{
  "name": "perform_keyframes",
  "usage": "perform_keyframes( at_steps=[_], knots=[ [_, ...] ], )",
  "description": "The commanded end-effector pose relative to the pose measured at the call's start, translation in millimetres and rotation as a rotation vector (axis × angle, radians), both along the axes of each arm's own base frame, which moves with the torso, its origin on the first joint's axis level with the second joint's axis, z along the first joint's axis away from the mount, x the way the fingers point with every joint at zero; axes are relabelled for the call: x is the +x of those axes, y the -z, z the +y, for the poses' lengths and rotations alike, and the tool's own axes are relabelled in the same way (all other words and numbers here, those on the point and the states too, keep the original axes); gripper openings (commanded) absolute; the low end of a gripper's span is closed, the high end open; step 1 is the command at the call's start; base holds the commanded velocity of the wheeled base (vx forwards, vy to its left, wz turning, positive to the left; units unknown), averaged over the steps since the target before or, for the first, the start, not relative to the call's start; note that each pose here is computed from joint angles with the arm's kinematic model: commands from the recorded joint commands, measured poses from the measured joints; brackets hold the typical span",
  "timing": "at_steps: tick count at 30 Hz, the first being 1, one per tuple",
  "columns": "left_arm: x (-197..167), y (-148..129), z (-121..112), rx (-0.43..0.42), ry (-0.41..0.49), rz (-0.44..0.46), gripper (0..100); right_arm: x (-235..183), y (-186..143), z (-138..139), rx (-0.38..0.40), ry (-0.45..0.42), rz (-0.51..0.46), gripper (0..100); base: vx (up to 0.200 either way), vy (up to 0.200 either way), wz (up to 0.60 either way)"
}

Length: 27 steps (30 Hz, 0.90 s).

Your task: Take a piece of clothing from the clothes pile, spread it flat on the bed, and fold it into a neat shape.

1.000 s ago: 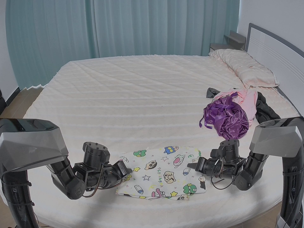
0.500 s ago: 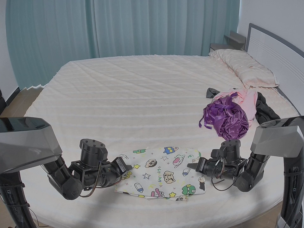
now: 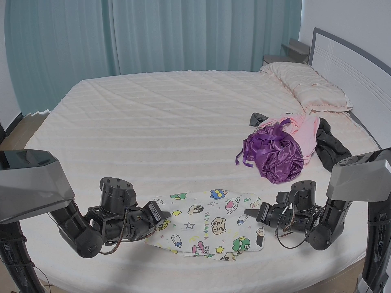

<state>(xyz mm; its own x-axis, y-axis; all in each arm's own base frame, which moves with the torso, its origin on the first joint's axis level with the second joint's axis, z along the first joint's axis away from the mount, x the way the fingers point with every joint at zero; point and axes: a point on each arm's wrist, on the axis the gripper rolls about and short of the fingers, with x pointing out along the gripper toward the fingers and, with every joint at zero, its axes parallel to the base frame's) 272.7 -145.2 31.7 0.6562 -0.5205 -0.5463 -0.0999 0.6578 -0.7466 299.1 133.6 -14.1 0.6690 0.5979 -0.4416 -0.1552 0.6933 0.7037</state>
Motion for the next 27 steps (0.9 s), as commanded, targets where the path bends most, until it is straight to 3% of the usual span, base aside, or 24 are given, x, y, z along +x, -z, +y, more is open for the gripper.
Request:
perform_keyframes(
  at_steps=[1,27],
  knots=[
    [-1.8,-6.1,-0.5,-0.010,0.003,-0.016,0,-0.6,-2.5,-0.7,0.002,0.001,-0.005,0,0.000,-0.200,0.00],
    [-2.8,-2.4,-4.8,-0.018,0.009,0.004,0,0.7,-5.3,-6.9,0.000,0.026,-0.012,0,0.000,-0.200,0.00]
  ],
)
